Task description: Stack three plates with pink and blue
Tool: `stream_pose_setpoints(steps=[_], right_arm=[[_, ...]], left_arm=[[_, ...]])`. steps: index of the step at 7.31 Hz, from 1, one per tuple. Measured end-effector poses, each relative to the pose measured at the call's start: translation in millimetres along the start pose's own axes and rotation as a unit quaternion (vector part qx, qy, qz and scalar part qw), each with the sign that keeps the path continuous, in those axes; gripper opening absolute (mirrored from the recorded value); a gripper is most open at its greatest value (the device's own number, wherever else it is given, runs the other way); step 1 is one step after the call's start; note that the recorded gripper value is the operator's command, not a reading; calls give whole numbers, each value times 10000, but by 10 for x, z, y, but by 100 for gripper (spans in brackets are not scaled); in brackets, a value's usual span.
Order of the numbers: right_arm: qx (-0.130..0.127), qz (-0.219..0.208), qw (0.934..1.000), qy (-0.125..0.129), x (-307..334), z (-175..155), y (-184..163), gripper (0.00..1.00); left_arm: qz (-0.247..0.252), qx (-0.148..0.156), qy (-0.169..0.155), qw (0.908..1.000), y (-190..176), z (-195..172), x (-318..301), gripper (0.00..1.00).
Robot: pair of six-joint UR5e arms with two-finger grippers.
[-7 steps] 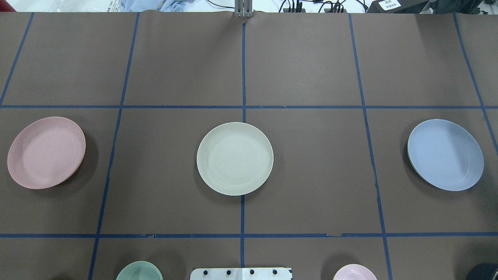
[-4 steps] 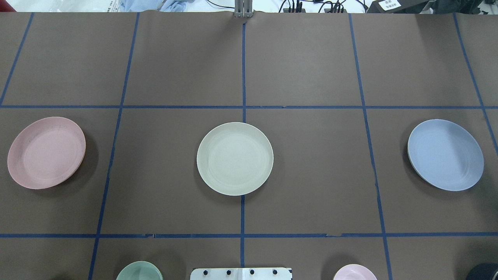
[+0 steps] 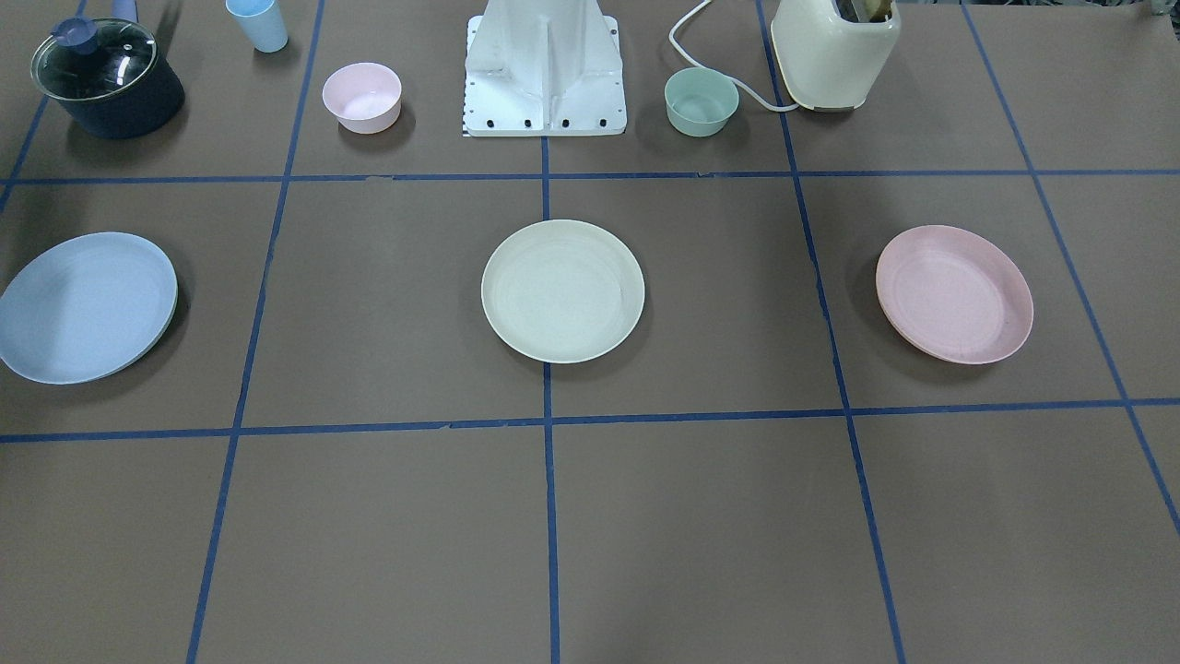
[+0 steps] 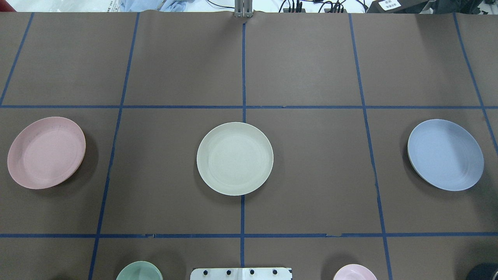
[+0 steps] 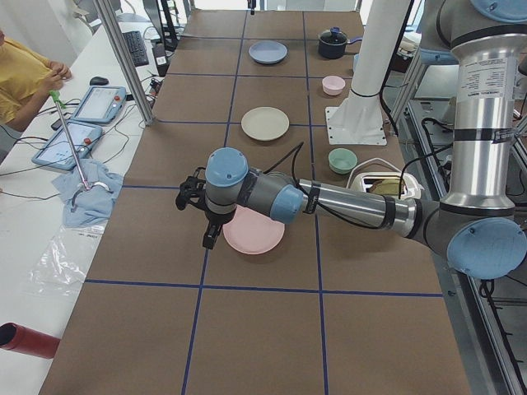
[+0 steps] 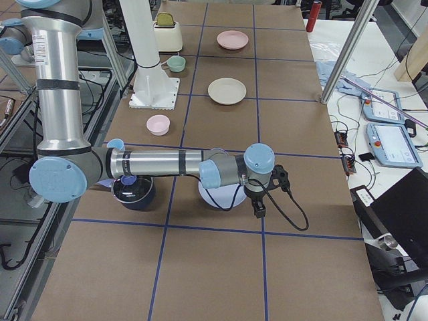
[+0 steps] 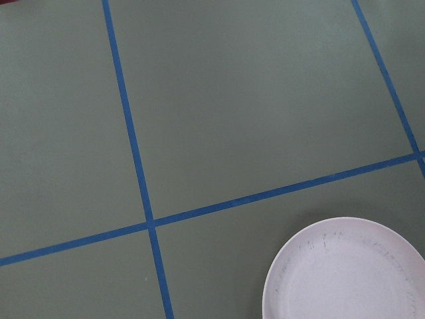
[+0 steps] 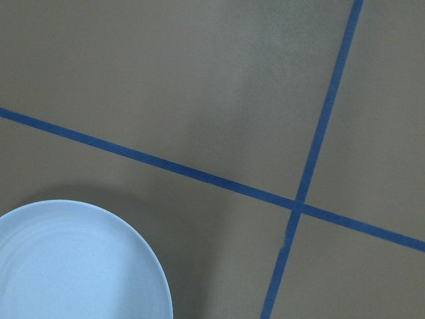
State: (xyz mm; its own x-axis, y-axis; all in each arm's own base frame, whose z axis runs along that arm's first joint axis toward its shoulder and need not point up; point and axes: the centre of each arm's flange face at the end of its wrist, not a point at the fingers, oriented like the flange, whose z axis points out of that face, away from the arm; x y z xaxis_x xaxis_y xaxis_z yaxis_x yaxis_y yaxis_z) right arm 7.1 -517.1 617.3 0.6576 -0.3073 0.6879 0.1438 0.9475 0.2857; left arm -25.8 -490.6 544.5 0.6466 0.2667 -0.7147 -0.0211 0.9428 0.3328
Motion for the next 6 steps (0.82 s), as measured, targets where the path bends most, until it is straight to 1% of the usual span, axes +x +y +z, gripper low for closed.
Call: stream_pose_setpoints(steps=[1,2,3,4,5,6], right_arm=[[-14,-92,10000,-27,-45,71,14,100],[-34,-140,9999,-45,-76,114,22,100],[-74,-155,9998,-58,-89,162,45,100],[-116,-153,9998,-63,-88,203,75,100],[-138,-151,9998,-65,-86,225,91,100],[-146,-147,9998,-72,-85,233,98,100]], left_arm=[[129,-246,95,9996,12,259,163,100],[238,-543,201,9980,56,603,316,99],[338,-753,294,9962,141,961,324,100],[367,-880,360,9948,245,1318,241,99],[227,-967,409,9942,300,1607,243,99],[17,-1055,437,9935,327,1817,299,99]])
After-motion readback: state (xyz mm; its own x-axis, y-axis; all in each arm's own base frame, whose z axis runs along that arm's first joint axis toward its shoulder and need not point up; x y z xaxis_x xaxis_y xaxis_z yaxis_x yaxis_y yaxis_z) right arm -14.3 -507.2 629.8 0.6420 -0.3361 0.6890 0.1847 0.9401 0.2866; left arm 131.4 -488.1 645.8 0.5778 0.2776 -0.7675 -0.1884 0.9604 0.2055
